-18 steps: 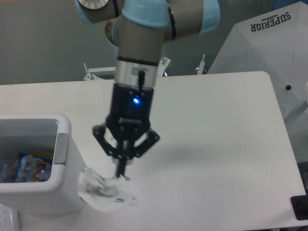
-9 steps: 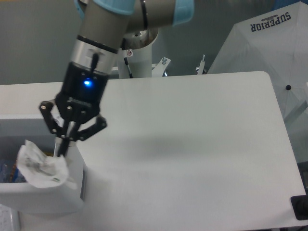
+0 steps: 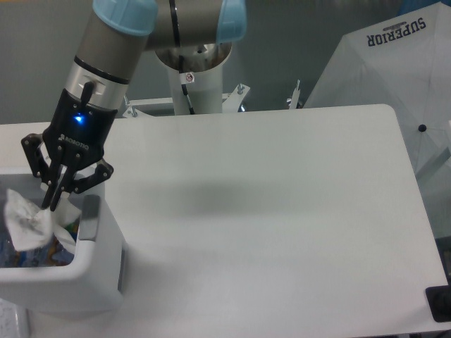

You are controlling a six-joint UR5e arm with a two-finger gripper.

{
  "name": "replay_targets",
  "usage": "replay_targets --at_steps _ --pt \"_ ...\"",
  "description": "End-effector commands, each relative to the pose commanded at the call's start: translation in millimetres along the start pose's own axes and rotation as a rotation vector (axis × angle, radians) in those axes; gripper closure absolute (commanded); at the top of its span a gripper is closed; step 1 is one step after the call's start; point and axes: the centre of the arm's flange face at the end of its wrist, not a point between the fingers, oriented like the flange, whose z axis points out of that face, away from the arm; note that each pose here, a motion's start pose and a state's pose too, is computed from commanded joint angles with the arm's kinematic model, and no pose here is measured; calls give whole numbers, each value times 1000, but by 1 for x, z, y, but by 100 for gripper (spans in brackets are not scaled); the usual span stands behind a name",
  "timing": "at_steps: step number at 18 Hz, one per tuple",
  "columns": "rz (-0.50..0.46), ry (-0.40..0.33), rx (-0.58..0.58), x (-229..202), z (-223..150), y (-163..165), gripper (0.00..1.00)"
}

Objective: Place the trash in the trash can

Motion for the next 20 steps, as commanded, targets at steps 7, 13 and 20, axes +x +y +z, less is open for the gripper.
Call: replay_targets --at_steps 7,13,20 --pt "97 -45 82 -8 -29 -43 0" --pt "173 -177 181 -68 -95 -81 0" --pt "177 -366 215 -135 -163 -91 0"
